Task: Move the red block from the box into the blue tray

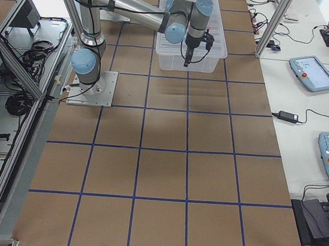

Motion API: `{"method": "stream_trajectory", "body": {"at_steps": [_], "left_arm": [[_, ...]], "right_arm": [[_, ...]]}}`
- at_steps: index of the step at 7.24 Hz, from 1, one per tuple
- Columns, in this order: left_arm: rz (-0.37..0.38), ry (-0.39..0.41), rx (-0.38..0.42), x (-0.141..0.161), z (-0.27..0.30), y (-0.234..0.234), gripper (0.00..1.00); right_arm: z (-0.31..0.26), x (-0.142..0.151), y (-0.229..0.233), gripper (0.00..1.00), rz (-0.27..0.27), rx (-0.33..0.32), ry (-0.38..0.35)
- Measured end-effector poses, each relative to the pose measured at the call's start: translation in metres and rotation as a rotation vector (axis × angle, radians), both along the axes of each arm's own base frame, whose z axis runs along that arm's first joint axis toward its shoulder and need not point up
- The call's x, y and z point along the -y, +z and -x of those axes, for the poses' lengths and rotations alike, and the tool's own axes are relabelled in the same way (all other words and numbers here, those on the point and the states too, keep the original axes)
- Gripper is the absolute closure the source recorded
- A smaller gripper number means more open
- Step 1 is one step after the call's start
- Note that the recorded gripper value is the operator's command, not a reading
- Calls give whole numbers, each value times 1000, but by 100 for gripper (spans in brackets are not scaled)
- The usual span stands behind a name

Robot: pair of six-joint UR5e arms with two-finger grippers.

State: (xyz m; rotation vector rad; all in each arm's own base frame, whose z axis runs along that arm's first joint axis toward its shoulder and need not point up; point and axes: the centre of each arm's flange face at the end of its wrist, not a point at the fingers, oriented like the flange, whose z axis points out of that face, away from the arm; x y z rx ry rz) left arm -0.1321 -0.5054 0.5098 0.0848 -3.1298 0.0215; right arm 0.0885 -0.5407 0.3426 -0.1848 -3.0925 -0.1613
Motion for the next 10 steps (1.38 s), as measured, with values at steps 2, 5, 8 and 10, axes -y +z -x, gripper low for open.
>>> {"method": "stream_trajectory", "body": {"at_steps": [2,5,8,10], "left_arm": [[0,0,0,0,0,0,0],[-1,-1,1,-1,0,0,0],[17,-10,2,-2,7,8,0],[44,-16,10,0,7,24,0]], "right_arm": [[14,2,1,0,-3,-16,14],[35,4,1,0,-12,-52,47],[64,5,2,0,-23,-66,69],[73,5,3,0,-28,-85,86]]}}
